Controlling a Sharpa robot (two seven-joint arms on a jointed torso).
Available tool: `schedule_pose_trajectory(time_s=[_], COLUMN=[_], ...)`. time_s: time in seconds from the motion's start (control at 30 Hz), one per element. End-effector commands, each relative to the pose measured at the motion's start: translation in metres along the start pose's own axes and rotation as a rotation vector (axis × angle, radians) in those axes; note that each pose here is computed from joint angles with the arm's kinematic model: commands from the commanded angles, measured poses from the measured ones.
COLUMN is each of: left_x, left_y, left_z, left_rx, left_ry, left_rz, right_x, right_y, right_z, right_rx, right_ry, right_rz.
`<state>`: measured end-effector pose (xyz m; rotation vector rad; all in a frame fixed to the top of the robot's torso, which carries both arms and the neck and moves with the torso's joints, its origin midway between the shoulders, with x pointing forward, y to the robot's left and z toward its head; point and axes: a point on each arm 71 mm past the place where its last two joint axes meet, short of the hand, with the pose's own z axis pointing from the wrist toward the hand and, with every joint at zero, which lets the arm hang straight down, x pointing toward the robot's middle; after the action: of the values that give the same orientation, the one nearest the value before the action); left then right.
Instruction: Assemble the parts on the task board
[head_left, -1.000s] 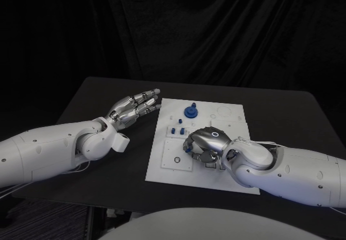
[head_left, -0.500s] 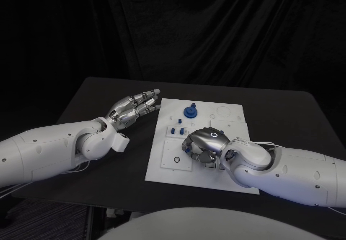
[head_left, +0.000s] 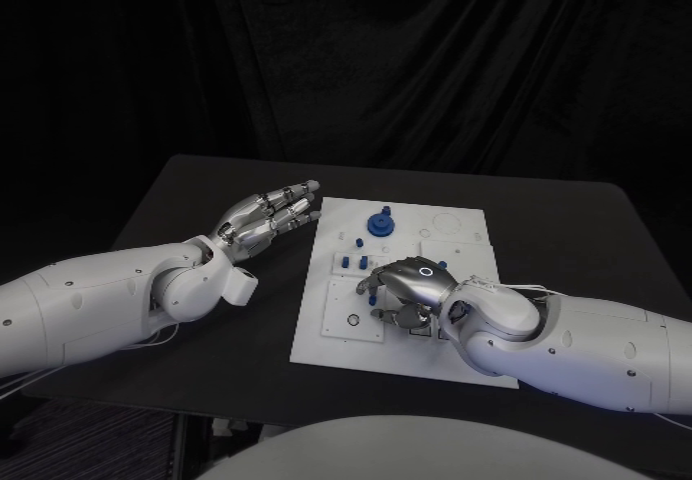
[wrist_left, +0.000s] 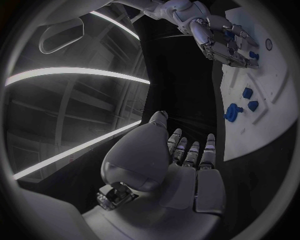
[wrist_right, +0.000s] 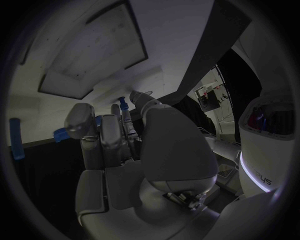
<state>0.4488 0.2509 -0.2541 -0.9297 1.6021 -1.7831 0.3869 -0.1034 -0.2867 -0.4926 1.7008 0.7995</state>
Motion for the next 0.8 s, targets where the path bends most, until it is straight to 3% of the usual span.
schedule_pose_trajectory(time_s=[0.03,0.23,0.4,0.63,0.8], left_x=[0.0017,0.0006,-0.0009,-0.0002,0.0003], left_y=[0.0001,0.0001,0.0,0.0003,0.0009], left_z=[0.0005,-0.0008,-0.0022,-0.0017,-0.0002], left_rx=[0.008,0.007,0.005,0.003,0.002], left_ry=[0.009,0.005,-0.001,-0.003,-0.003], left_rz=[-0.014,-0.012,-0.01,-0.008,-0.006], right_x=[0.0,-0.013,-0.042,-0.091,-0.106], right_y=[-0.001,-0.005,-0.013,-0.037,-0.058], right_z=[-0.003,-0.012,-0.02,-0.034,-0.045], right_rx=[0.003,0.012,0.032,0.133,0.206], right_ry=[-0.008,-0.055,-0.106,-0.1,-0.099], right_rz=[-0.002,0.0,-0.028,-0.096,-0.101])
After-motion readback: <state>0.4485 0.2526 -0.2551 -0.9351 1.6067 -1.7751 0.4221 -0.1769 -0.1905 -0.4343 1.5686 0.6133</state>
